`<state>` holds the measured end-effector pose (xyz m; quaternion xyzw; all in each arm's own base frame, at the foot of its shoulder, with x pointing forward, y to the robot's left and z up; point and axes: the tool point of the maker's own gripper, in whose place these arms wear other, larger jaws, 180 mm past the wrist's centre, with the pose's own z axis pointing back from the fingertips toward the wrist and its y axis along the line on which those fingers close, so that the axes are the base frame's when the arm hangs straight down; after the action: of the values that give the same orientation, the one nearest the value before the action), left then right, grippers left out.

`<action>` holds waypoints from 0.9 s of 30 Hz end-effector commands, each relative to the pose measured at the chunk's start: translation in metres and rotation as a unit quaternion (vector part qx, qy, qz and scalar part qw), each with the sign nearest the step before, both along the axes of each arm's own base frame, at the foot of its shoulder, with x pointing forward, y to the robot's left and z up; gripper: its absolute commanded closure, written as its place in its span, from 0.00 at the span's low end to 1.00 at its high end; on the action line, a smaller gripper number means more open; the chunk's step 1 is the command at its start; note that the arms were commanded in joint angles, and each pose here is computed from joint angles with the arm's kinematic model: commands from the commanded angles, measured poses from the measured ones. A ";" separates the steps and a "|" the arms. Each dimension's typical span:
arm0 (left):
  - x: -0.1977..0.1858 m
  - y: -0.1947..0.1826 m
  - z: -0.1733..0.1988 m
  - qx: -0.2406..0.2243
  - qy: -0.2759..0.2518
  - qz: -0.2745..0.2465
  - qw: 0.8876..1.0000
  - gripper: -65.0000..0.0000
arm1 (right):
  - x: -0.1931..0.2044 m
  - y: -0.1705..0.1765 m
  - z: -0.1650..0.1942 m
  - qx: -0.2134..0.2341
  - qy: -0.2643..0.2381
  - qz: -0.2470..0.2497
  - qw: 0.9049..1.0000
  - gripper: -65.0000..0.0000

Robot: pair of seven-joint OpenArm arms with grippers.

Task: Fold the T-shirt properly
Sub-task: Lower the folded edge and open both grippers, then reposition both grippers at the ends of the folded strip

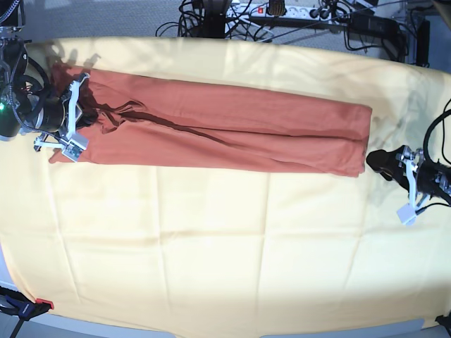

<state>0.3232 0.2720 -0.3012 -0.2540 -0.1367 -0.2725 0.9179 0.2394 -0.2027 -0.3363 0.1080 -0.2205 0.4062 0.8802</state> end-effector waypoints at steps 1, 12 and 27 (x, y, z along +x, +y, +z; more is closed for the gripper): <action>0.007 0.009 0.016 0.002 -0.021 0.006 1.000 0.44 | 0.010 -0.003 0.013 -0.002 -0.022 0.004 1.000 0.81; 0.025 0.024 0.049 -0.014 -0.077 0.042 0.996 0.45 | 0.039 0.024 0.083 0.124 -0.097 0.012 0.987 0.82; 0.039 0.074 0.114 -0.076 -0.179 0.171 0.966 0.45 | 0.034 0.005 0.042 0.080 -0.117 -0.055 0.988 1.00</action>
<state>0.3581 0.3393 -0.2082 -0.2516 -0.3376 -0.1376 0.8966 0.2666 -0.1956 -0.3075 0.1202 -0.3401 0.3448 0.8666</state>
